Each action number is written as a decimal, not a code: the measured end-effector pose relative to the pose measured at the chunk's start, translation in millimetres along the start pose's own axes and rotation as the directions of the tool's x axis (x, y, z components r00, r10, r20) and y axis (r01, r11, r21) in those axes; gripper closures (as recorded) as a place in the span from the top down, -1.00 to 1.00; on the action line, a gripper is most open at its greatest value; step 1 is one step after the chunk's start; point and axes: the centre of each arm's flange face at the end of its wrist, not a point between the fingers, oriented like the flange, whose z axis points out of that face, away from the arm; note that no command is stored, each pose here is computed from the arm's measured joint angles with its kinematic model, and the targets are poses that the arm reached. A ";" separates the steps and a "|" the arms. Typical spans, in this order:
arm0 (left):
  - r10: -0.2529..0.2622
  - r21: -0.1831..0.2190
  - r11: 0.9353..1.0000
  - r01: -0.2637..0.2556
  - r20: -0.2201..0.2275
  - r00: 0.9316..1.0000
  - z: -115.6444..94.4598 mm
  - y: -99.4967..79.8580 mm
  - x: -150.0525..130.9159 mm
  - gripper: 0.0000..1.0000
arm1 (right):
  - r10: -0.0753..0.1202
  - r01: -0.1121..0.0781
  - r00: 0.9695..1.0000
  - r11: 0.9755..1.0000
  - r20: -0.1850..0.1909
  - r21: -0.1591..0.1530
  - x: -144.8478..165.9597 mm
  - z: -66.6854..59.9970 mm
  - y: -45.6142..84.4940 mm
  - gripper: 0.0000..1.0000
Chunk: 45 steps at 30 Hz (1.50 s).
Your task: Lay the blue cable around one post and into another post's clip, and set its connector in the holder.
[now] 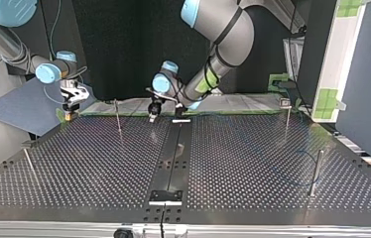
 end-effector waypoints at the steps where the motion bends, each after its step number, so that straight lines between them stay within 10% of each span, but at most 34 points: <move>1: 0.003 0.006 1.000 -0.003 -0.008 1.000 -2.2 0.0 1.9 0.98 | 0.000 0.000 1.000 1.000 0.001 0.000 -0.3 -0.1 -0.4 -1.00; 28: 0.094 0.161 0.984 -0.076 -0.107 0.990 -62.1 -15.1 19.9 0.98 | 0.005 -0.004 1.000 1.000 0.015 -0.004 -2.9 -1.6 -1.1 -1.00; 45: 0.139 0.191 0.974 -0.125 -0.063 0.988 -79.3 -70.2 2.8 0.98 | 0.013 -0.013 1.000 1.000 0.024 0.009 -5.3 -2.0 -3.7 -1.00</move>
